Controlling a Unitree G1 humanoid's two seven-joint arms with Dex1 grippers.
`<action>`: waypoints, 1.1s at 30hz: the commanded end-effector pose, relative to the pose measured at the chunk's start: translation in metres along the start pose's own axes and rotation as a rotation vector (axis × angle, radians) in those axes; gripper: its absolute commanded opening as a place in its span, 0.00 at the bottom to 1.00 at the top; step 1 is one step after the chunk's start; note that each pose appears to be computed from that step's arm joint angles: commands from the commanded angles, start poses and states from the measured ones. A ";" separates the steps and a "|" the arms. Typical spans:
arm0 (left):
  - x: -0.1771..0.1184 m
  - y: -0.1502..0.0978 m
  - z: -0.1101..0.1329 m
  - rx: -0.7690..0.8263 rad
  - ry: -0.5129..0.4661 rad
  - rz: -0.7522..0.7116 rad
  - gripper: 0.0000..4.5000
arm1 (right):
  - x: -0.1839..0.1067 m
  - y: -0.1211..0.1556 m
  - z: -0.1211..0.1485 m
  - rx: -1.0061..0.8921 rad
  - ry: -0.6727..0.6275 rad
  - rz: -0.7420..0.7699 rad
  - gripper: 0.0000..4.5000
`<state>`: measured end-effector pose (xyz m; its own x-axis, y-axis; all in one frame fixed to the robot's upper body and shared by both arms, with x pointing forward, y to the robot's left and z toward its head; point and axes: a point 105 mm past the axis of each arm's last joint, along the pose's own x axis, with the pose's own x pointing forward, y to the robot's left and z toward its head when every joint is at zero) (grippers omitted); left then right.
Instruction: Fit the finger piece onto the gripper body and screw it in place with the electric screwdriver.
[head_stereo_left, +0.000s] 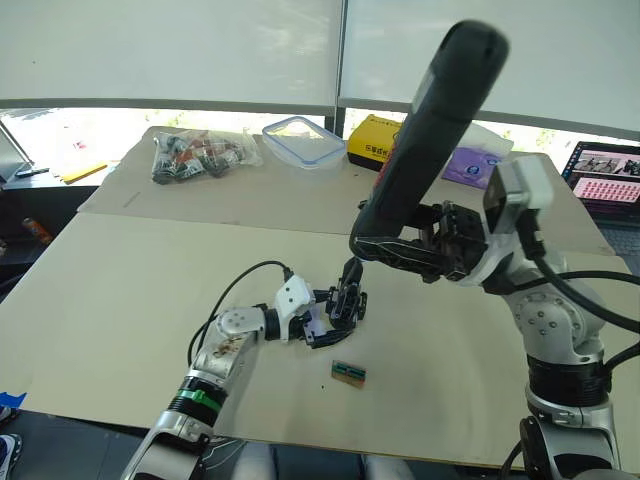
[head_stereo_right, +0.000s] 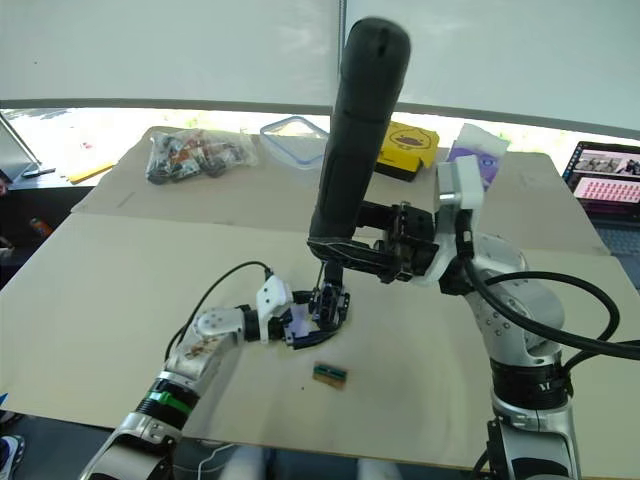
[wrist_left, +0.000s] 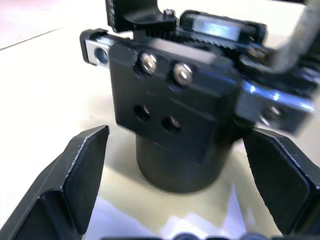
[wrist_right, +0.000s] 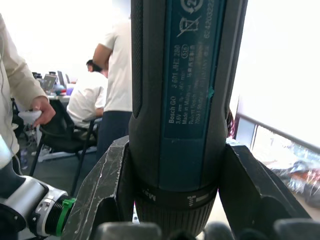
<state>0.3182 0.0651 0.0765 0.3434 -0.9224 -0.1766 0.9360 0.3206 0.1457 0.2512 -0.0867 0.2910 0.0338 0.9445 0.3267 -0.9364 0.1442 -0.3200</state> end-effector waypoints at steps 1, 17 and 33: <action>-0.034 0.006 -0.004 -0.015 0.013 0.026 0.99 | -0.010 0.006 0.031 -0.091 -0.034 -0.014 0.43; -0.141 -0.017 0.006 0.075 0.016 -0.093 0.99 | -0.103 0.033 0.000 -0.137 0.290 -0.267 0.43; -0.061 -0.060 0.003 0.077 0.066 -0.334 0.99 | -0.027 0.063 -0.033 -0.029 0.120 -0.121 0.43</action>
<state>0.2408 0.1115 0.0850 0.0372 -0.9614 -0.2726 0.9922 0.0030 0.1249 0.2096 -0.1022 0.2248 0.2345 0.9428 0.2371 -0.9254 0.2912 -0.2426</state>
